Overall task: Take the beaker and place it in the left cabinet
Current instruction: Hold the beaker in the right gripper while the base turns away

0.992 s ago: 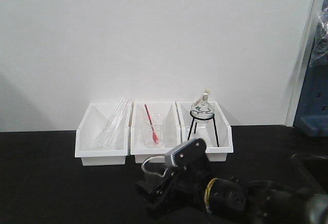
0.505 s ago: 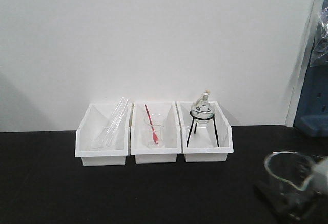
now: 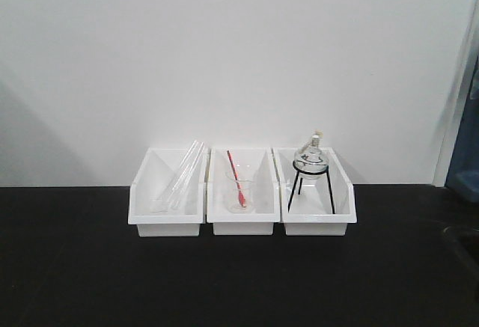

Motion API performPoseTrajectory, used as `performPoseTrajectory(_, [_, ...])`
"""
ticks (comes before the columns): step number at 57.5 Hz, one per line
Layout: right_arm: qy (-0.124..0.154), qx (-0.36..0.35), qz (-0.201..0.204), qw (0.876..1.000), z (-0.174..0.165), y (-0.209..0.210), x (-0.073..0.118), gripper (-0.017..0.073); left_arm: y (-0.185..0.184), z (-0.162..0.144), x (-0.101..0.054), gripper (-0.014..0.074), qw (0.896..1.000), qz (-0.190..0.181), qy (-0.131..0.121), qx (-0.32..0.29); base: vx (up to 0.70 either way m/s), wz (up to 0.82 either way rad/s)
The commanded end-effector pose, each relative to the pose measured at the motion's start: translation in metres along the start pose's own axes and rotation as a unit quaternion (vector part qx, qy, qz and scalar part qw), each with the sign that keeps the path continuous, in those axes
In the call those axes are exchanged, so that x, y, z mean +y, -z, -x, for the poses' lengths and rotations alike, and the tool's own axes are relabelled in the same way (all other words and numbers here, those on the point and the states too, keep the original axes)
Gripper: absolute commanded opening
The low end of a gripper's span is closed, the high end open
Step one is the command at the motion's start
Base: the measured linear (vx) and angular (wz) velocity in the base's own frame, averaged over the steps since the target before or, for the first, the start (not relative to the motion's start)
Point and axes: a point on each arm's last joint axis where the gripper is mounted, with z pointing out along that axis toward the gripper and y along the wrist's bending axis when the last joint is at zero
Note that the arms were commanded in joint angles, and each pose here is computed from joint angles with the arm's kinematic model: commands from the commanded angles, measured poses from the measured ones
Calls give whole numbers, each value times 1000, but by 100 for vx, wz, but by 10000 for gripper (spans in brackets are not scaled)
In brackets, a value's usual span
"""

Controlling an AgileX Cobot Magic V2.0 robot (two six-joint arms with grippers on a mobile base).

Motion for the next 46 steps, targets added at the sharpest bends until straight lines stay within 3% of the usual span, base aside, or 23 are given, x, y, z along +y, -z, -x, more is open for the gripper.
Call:
performPoseTrajectory(1, [16,-33,9,999,13,2,0,-3,1,3,0,1,999,2,6,-42,-5,20])
performPoseTrajectory(46, [16,-33,9,999,13,2,0,-3,1,3,0,1,999,2,6,-42,-9,36])
